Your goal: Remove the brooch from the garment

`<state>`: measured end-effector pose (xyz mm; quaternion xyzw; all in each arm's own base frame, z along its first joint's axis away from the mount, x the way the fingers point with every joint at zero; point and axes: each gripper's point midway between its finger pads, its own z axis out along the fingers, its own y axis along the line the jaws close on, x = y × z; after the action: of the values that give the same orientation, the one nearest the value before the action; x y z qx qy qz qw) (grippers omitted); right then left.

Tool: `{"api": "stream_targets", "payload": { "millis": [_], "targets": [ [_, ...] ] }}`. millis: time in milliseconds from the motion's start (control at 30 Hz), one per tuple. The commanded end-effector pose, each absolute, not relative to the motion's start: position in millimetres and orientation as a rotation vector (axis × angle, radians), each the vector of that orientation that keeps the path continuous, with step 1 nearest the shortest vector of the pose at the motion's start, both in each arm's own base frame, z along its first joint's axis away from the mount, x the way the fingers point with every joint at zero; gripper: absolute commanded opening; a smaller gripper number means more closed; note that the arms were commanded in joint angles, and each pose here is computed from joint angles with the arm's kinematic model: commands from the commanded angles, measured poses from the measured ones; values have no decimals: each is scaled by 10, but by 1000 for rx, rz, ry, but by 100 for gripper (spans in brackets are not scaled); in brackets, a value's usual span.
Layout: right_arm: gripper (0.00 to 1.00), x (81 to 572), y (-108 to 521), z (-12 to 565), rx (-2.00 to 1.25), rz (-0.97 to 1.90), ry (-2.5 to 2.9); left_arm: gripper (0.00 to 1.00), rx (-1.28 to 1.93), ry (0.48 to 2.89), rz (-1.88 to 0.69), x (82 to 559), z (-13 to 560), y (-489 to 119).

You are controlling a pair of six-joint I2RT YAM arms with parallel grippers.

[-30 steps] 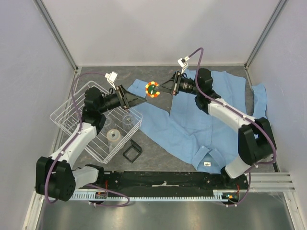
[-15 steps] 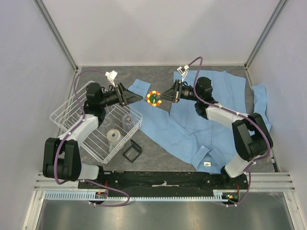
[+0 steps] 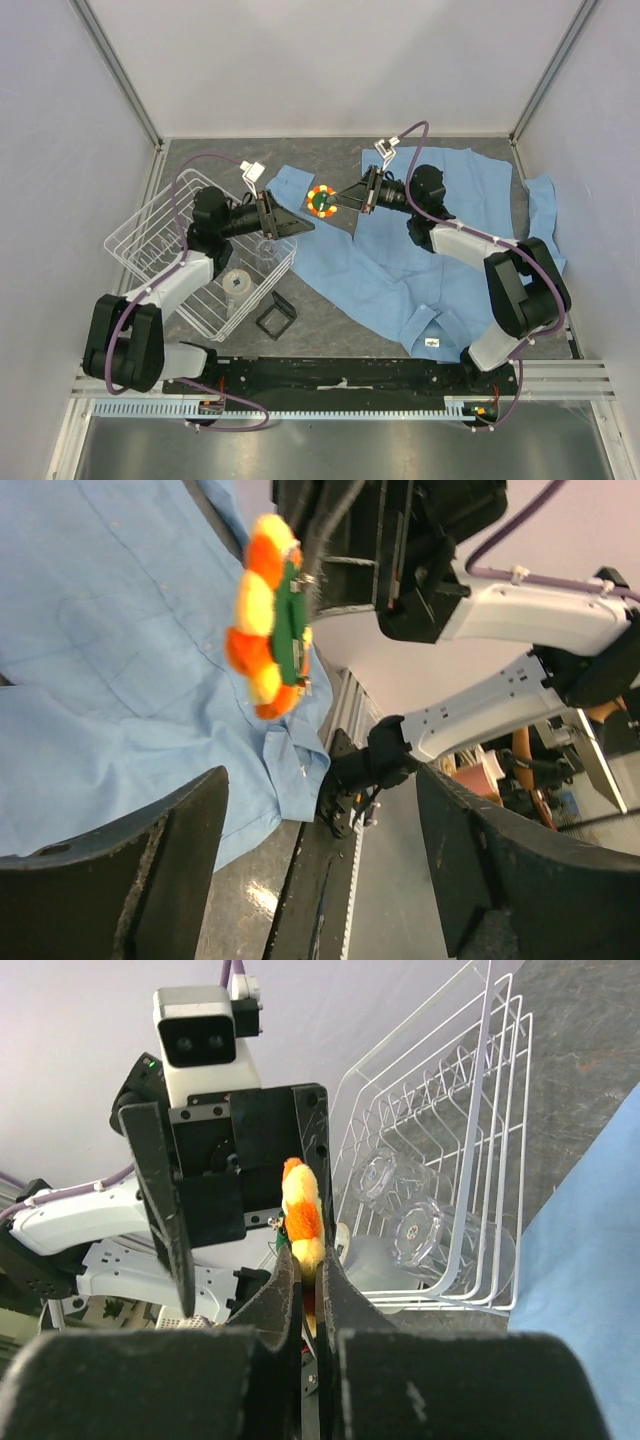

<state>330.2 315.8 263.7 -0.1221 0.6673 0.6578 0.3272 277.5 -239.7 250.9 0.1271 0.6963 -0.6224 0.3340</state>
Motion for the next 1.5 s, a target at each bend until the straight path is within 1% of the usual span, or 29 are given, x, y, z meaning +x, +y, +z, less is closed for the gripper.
{"api": "stream_targets", "payload": {
  "millis": [0, 300, 400, 433, 633, 733, 933, 1133, 1200, 1333, 1467],
  "targets": [
    [0, 3264, 3161, 2816, -346, 1708, 1668, 83, 454, 1719, -1650, 2643, 2665, -2516],
    [0, 3256, 3242, 2763, -356, 1696, 1678, 81, 450, 1755, -1774, 2600, 2594, -2683],
    [0, 3266, 3242, 2756, -352, 1682, 1686, 74, 460, 1719, -1811, 2551, 2643, -2686],
    [0, 3270, 3246, 2727, -353, 1673, 1696, 70, 463, 1712, -1813, 2546, 2663, -2680],
    [0, 3356, 3233, 2610, -331, 1614, 1734, 65, 485, 1706, -1841, 2476, 2695, -2673],
    [0, 3367, 3265, 2560, -332, 1600, 1750, 66, 504, 1677, -1873, 2437, 2756, -2676],
    [0, 3262, 3398, 2540, -396, 1614, 1754, 67, 481, 1642, -1896, 2527, 2860, -2666],
    [0, 3193, 3456, 2507, -448, 1605, 1759, 68, 392, 1614, -1868, 2770, 2999, -2483],
    [0, 3198, 3467, 2460, -445, 1597, 1780, 69, 405, 1560, -1846, 2797, 3119, -2394],
    [0, 3211, 3472, 2440, -442, 1595, 1786, 74, 439, 1538, -1839, 2739, 3187, -2328],
    [0, 3200, 3473, 2449, -442, 1617, 1785, 75, 516, 1514, -1797, 2613, 3226, -2241]
  ]
}}
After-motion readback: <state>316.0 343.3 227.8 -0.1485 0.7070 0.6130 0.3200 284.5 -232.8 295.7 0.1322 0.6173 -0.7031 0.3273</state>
